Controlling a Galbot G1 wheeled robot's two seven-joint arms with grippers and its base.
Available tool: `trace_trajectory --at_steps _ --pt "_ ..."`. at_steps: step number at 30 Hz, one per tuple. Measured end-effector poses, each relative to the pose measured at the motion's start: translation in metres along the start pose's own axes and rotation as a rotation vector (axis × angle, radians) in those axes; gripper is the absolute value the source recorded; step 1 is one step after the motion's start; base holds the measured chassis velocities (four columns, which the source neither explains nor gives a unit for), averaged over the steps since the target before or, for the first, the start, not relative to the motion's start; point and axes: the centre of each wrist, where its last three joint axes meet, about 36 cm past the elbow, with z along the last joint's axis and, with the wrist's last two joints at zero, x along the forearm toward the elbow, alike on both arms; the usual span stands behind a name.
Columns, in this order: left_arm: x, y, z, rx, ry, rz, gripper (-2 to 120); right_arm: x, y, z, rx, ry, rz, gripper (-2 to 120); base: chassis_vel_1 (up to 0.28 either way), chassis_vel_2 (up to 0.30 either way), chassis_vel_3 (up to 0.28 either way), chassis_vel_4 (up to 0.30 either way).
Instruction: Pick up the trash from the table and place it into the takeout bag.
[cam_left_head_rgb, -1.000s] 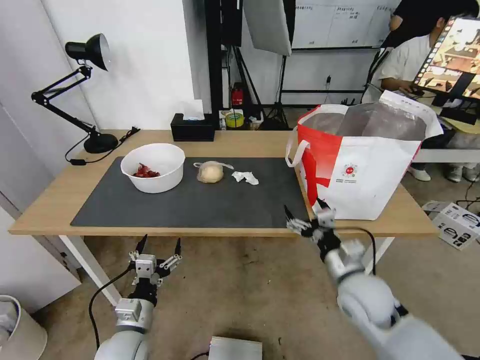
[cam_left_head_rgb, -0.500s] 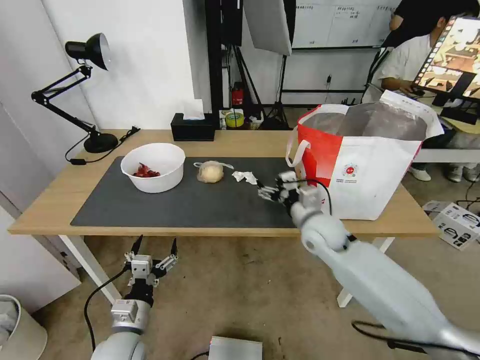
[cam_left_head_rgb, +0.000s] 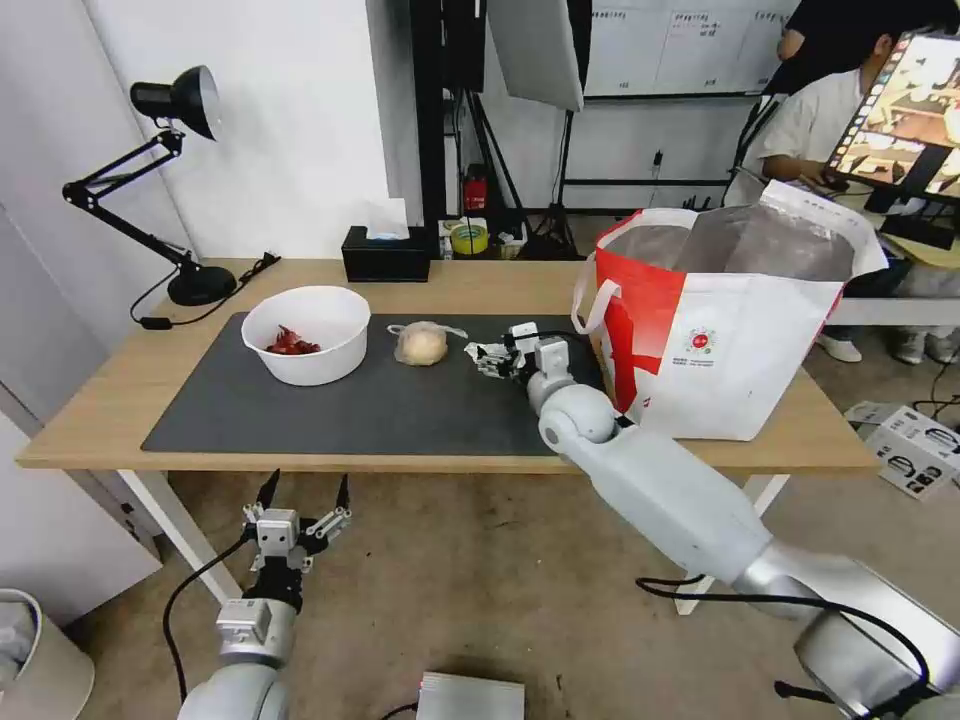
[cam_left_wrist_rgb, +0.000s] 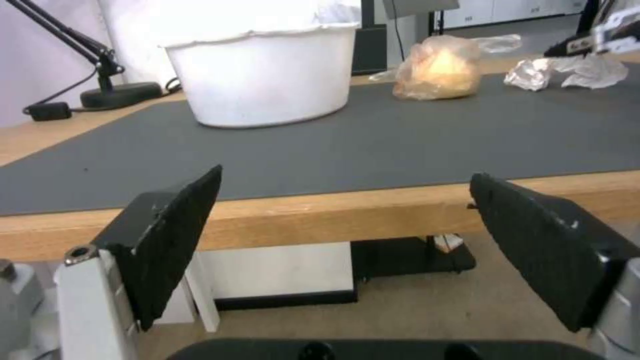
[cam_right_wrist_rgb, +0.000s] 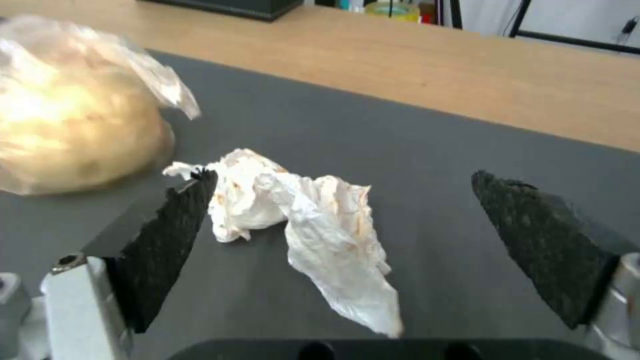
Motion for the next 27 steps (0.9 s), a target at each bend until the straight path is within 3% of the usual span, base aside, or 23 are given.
trace_trajectory --at_steps 6,27 --pt "0.000 0.001 0.000 -0.002 -0.006 -0.003 100 -0.012 0.007 0.005 0.019 0.025 0.002 84 0.000 0.000 0.000 0.000" --pt "0.002 0.004 0.002 -0.004 -0.014 -0.012 100 -0.015 0.021 0.014 0.016 0.039 -0.013 4 0.000 0.000 0.000 0.000"
